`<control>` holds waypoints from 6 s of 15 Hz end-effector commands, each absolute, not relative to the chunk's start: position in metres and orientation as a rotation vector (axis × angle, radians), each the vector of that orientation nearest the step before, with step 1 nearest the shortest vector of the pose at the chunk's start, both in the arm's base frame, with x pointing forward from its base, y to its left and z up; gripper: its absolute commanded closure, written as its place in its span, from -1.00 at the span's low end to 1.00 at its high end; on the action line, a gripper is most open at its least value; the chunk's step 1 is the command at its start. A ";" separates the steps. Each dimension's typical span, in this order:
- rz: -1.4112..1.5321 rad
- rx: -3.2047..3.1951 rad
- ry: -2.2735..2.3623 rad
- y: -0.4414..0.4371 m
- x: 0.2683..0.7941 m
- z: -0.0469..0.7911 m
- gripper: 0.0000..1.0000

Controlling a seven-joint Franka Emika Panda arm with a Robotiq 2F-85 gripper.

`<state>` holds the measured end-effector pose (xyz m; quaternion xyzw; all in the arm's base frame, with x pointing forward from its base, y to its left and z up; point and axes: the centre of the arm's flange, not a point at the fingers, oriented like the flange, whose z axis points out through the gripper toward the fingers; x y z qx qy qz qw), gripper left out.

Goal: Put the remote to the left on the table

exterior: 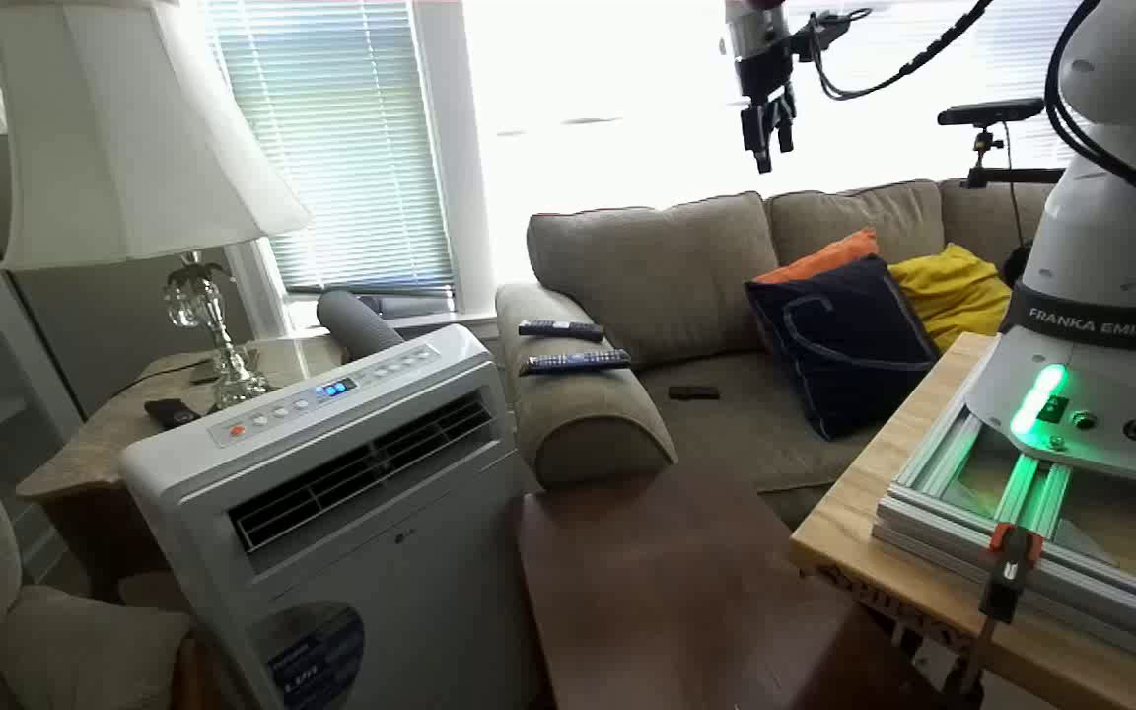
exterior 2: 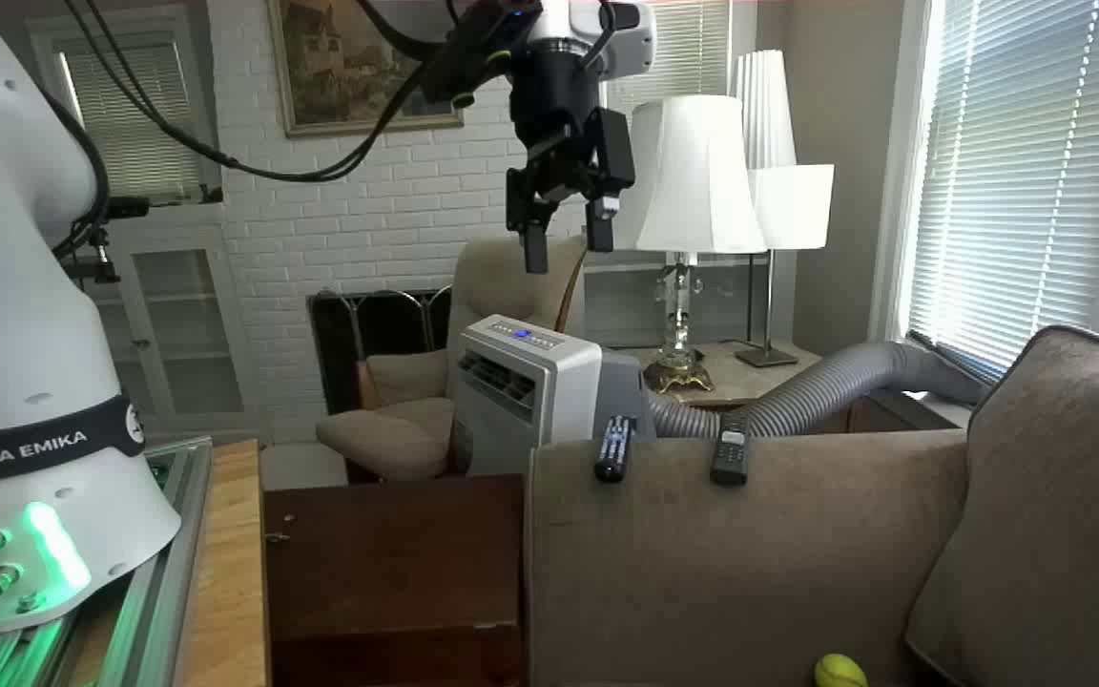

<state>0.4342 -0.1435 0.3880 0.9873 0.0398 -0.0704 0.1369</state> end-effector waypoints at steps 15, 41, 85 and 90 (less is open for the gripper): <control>-0.104 2.898 0.690 -0.086 0.519 0.349 -1.00; 0.417 2.957 0.957 0.046 0.644 0.104 -1.00; -0.262 2.898 1.171 0.021 0.546 0.246 0.43; -0.313 2.906 1.139 0.058 0.461 0.256 0.43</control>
